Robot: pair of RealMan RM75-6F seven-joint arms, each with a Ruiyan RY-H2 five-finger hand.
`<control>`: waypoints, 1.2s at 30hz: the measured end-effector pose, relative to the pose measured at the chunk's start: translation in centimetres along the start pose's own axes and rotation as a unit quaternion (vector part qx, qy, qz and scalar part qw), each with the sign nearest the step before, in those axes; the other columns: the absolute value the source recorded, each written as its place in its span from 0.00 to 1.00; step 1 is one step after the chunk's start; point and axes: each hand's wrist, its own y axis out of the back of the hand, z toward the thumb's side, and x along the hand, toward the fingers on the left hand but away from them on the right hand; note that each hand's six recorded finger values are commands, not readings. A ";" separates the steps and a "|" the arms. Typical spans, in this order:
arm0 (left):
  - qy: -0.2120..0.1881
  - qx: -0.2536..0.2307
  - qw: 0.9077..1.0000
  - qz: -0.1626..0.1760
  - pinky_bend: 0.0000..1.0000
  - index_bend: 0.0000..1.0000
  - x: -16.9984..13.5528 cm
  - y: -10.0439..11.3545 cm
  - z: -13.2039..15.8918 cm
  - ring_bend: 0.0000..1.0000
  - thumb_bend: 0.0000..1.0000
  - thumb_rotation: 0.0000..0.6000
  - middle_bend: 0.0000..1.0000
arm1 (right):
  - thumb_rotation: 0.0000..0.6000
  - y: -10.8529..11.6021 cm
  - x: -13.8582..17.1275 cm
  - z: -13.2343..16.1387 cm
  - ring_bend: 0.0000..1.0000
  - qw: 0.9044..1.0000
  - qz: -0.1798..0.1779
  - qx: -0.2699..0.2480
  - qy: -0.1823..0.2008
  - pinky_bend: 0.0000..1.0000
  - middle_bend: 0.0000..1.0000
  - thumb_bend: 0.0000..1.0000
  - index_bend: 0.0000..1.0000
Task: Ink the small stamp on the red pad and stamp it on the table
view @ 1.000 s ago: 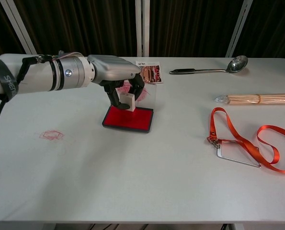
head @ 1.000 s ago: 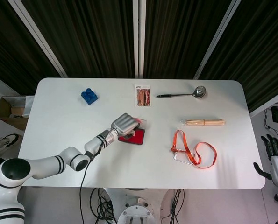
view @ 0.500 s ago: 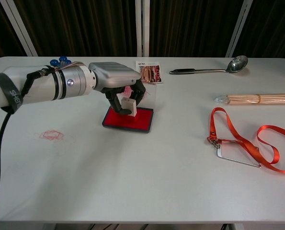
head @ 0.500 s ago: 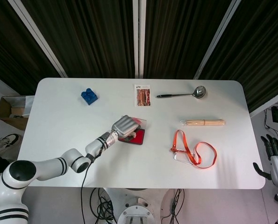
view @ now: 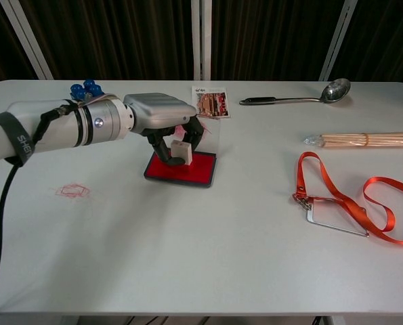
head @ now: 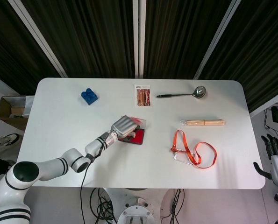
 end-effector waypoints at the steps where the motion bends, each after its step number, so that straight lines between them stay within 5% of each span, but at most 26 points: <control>1: 0.000 0.000 1.000 0.001 1.00 0.63 0.0 0.1 0.0 0.97 0.42 1.00 0.58 | 1.00 0.0 0.0 0.0 0.00 1.000 0.000 0.000 0.000 0.00 0.00 0.19 0.00; 12: -0.011 0.004 1.000 0.024 1.00 0.63 -1.7 3.3 -0.4 0.97 0.42 1.00 0.58 | 1.00 0.2 -0.2 0.3 0.00 1.000 -0.003 -0.002 0.004 0.00 0.00 0.19 0.00; 18: -0.001 0.006 1.000 0.029 1.00 0.63 -5.2 4.6 -1.9 0.97 0.42 1.00 0.58 | 1.00 0.1 -0.3 0.4 0.00 1.000 -0.002 -0.004 0.008 0.00 0.00 0.19 0.00; 28: 0.076 -0.017 0.997 0.020 1.00 0.62 -15.5 -1.6 -6.7 0.97 0.42 1.00 0.56 | 1.00 -0.5 -0.5 0.5 0.00 1.000 0.007 -0.003 0.012 0.00 0.00 0.19 0.00; 36: 0.101 -0.039 0.994 0.028 1.00 0.61 -17.9 -5.0 -8.9 0.97 0.42 1.00 0.56 | 1.00 -0.1 -0.4 0.8 0.00 1.000 0.001 0.001 0.011 0.00 0.00 0.19 0.00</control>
